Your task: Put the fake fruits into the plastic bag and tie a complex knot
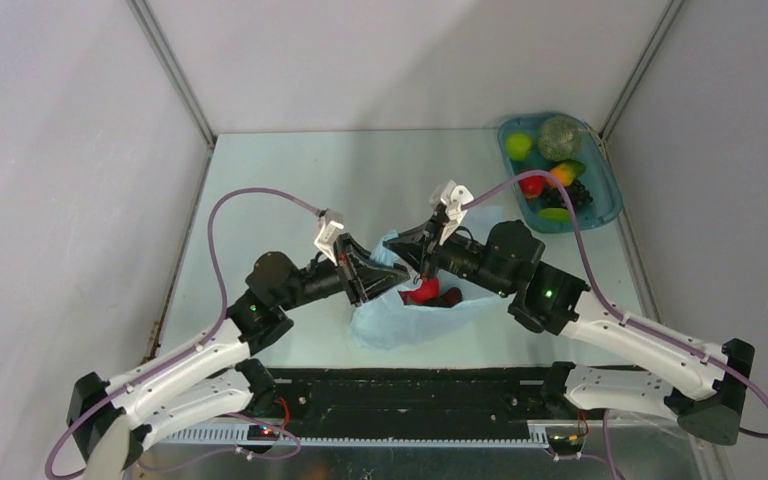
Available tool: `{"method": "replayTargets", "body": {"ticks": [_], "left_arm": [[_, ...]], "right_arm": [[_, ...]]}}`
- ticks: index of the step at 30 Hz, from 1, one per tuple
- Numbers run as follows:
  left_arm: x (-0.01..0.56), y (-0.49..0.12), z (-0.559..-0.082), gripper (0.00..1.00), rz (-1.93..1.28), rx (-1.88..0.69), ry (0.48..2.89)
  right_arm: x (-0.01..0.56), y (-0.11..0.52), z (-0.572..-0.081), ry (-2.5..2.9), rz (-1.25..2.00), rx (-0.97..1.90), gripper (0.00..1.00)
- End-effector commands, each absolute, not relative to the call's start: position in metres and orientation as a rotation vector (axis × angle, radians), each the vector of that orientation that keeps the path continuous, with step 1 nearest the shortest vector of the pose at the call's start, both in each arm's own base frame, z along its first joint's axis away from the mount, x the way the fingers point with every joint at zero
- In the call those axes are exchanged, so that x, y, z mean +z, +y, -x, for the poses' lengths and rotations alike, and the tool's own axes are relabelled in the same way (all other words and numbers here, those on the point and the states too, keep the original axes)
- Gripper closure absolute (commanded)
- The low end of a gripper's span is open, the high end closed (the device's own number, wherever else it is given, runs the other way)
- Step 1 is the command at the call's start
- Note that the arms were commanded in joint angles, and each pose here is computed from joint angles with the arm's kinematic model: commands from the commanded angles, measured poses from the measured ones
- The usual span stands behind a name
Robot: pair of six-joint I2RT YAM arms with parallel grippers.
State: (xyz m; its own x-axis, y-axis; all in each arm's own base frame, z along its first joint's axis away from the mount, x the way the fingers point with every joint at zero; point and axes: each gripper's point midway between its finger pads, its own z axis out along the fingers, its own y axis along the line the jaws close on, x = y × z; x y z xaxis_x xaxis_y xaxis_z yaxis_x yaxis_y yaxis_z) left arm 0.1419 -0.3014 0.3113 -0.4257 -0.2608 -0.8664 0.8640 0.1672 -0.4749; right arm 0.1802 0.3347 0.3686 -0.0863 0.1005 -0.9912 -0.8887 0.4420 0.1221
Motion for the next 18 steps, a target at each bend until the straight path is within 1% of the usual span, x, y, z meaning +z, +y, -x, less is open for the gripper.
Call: {"method": "replayTargets", "body": {"ticks": [1, 2, 4, 5, 6, 7, 8, 9, 10, 11, 12, 13, 14, 16, 17, 18], "left_arm": [[0.322, -0.297, -0.149, 0.84, -0.517, -1.447, 1.445], [0.319, -0.296, -0.151, 0.95, -0.516, -1.429, 1.477], [0.314, -0.293, -0.156, 0.99, -0.520, -1.366, 1.528], [0.314, -0.291, -0.159, 1.00, -0.519, -1.340, 1.540], [0.313, -0.288, -0.161, 1.00, -0.531, -1.302, 1.572], [0.312, -0.284, -0.166, 1.00, -0.525, -1.276, 1.588], [0.311, -0.281, -0.167, 1.00, -0.541, -1.255, 1.615], [0.305, -0.276, -0.173, 1.00, -0.534, -1.225, 1.649], [0.307, -0.274, -0.174, 1.00, -0.541, -1.226, 1.663], [0.303, -0.267, -0.183, 1.00, -0.519, -1.204, 1.693], [0.306, -0.267, -0.183, 1.00, -0.535, -1.217, 1.701], [0.301, -0.261, -0.188, 1.00, -0.528, -1.193, 1.736], [0.303, -0.261, -0.190, 1.00, -0.540, -1.191, 1.747], [0.302, -0.255, -0.198, 1.00, -0.553, -1.158, 1.774], [0.302, -0.255, -0.197, 1.00, -0.577, -1.155, 1.787], [0.302, -0.252, -0.201, 1.00, -0.584, -1.140, 1.788]], "right_arm": [[0.402, 0.320, -0.207, 1.366, 0.578, 0.861, 1.00], [0.403, 0.319, -0.208, 1.368, 0.578, 0.852, 1.00], [0.403, 0.318, -0.208, 1.382, 0.601, 0.837, 1.00], [0.405, 0.315, -0.207, 1.391, 0.616, 0.824, 0.92], [0.405, 0.313, -0.206, 1.399, 0.632, 0.821, 0.87], [0.405, 0.308, -0.206, 1.419, 0.647, 0.800, 0.73], [0.401, 0.303, -0.205, 1.444, 0.659, 0.785, 0.55], [0.410, 0.295, -0.207, 1.439, 0.644, 0.774, 0.46], [0.404, 0.290, -0.208, 1.474, 0.653, 0.760, 0.31], [0.413, 0.281, -0.212, 1.473, 0.628, 0.748, 0.25], [0.405, 0.272, -0.215, 1.520, 0.629, 0.722, 0.18], [0.413, 0.265, -0.215, 1.519, 0.618, 0.718, 0.15], [0.407, 0.256, -0.217, 1.562, 0.618, 0.693, 0.11], [0.412, 0.239, -0.217, 1.591, 0.596, 0.666, 0.06], [0.406, 0.231, -0.214, 1.628, 0.603, 0.649, 0.05], [0.412, 0.223, -0.213, 1.631, 0.584, 0.642, 0.05]]}}
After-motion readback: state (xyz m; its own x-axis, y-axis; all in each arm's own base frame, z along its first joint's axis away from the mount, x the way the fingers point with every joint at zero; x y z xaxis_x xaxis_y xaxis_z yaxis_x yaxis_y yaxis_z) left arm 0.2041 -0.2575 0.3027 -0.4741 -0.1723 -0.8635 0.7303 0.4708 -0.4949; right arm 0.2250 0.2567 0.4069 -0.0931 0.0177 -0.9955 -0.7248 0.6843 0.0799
